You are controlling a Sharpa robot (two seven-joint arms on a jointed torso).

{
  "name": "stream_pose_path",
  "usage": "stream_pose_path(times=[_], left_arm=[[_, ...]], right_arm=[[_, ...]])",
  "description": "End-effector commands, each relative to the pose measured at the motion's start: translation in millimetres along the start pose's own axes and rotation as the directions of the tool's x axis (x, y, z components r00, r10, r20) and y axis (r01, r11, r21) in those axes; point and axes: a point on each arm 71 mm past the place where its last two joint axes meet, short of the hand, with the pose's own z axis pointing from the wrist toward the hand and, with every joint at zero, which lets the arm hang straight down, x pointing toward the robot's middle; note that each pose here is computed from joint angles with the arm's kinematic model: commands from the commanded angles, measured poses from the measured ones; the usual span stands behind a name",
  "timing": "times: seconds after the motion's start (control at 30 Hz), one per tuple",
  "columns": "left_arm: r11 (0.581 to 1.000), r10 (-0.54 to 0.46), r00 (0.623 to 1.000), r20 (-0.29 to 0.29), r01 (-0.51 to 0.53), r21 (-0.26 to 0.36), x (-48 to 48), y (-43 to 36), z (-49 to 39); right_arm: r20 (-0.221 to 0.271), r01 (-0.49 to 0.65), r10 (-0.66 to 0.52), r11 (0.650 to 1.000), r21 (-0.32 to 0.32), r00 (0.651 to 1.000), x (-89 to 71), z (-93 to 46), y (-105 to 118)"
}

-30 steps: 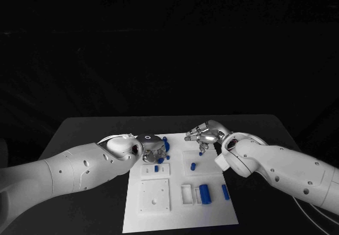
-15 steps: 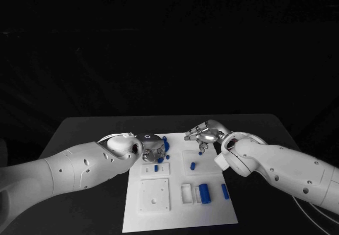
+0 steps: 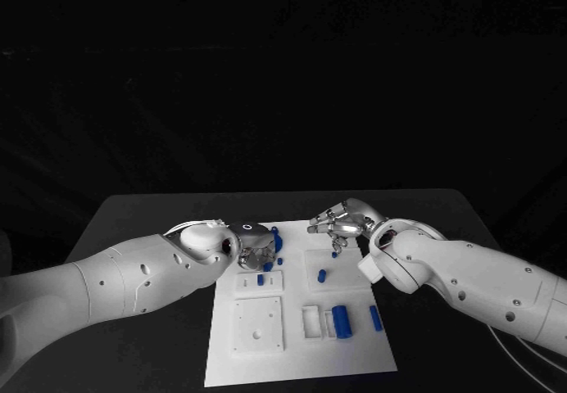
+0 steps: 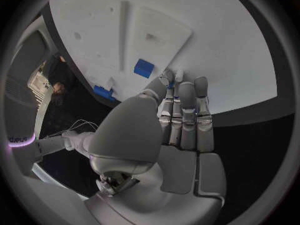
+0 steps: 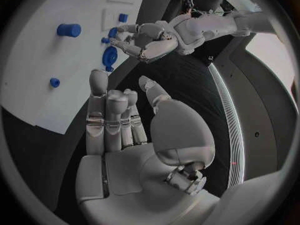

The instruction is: Assemble the parts on the task board

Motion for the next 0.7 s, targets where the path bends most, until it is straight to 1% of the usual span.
stream_pose_path(times=[0.03,0.23,0.33,0.7], left_arm=[[1.000,0.019,0.996,-0.083,-0.019,-0.007,15.2,-2.2,0.2],[1.000,0.022,0.996,-0.087,-0.023,-0.008,15.8,-2.5,0.1],[1.000,0.024,0.997,-0.080,-0.024,-0.007,15.6,-1.9,-0.3],[1.000,0.022,1.000,-0.013,-0.022,0.015,11.7,-0.4,-2.6]], right_arm=[[-0.014,0.002,-0.002,1.000,-0.014,1.000,1.5,-0.2,1.4],[-0.013,0.001,-0.002,1.000,-0.015,1.000,1.6,-0.2,1.5],[-0.012,0.001,-0.001,1.000,-0.016,1.000,1.4,-0.3,1.6],[-0.008,0.001,-0.001,1.000,-0.019,1.000,1.0,-0.4,1.7]])
